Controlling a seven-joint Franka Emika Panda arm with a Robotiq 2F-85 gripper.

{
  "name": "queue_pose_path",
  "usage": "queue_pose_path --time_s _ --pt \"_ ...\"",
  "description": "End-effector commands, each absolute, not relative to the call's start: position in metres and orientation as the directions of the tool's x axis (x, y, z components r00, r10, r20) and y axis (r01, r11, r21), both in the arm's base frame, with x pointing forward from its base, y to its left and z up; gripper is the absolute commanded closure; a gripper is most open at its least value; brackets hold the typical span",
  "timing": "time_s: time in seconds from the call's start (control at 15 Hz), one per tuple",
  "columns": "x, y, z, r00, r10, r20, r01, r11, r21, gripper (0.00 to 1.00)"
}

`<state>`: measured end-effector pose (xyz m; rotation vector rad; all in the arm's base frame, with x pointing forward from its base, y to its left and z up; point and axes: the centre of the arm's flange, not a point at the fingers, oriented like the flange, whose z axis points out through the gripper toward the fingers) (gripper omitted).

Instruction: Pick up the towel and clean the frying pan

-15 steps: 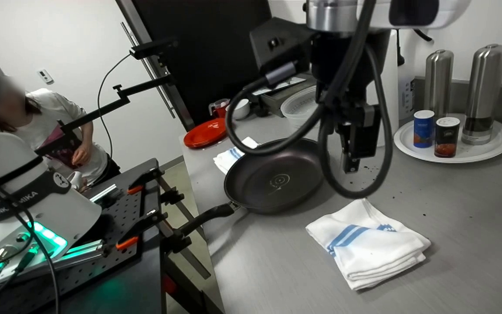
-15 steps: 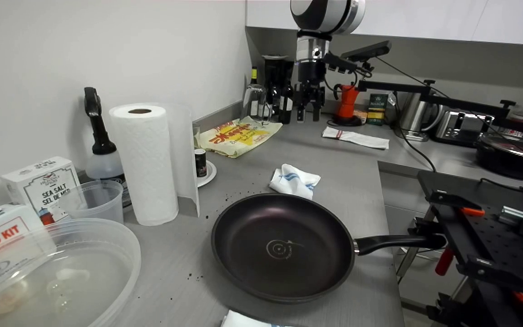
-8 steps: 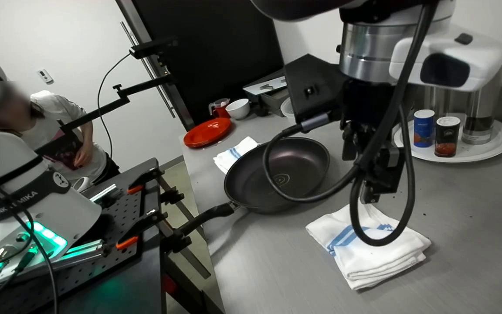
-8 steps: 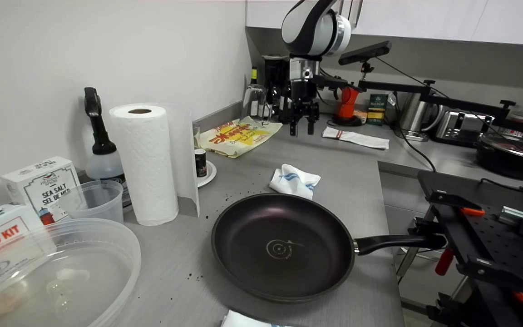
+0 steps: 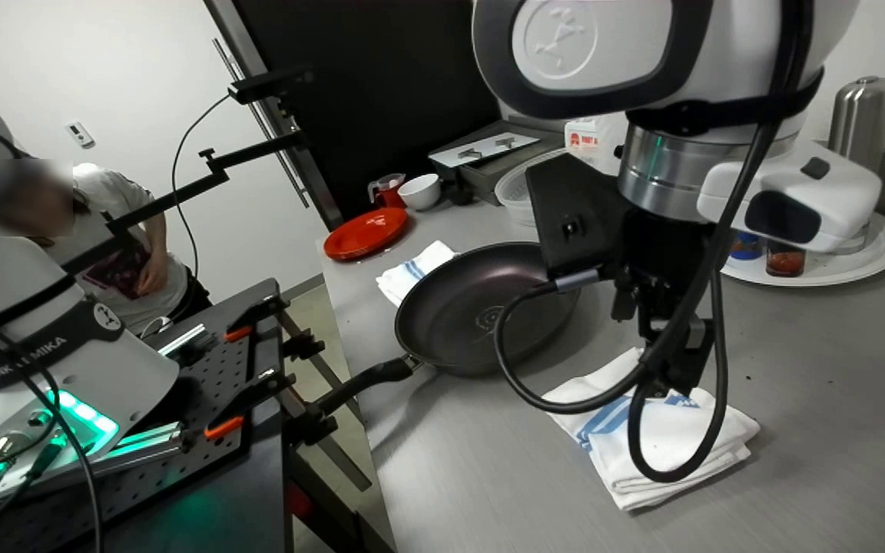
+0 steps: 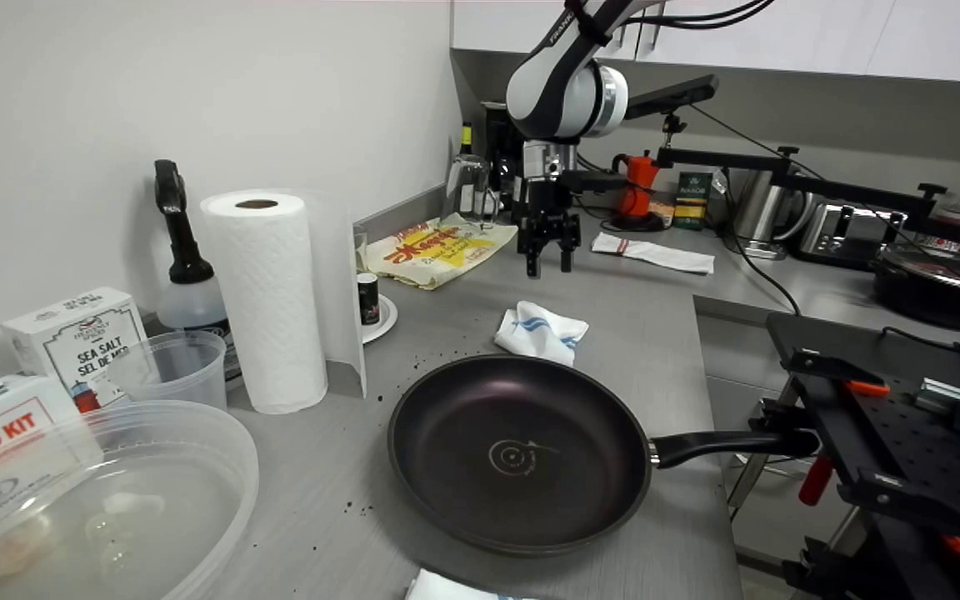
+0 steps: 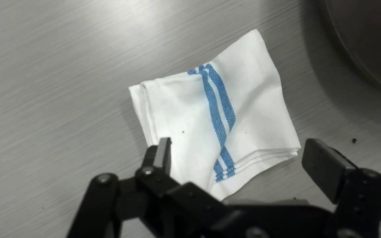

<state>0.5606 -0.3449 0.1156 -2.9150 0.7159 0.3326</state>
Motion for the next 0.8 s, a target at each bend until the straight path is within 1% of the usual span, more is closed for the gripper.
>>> queue_pose_path --time_s 0.0,0.4,0.73 --pt "0.571 -0.346 0.098 0.850 -0.464 -0.250 -0.493 -0.868 -0.064 0.00" --pt "0.573 -0.336 0.065 0.845 -0.463 -0.266 -0.493 -0.868 -0.056 0.00" --pt "0.581 -0.331 0.044 0.858 -0.452 -0.244 -0.474 -0.879 -0.039 0.00"
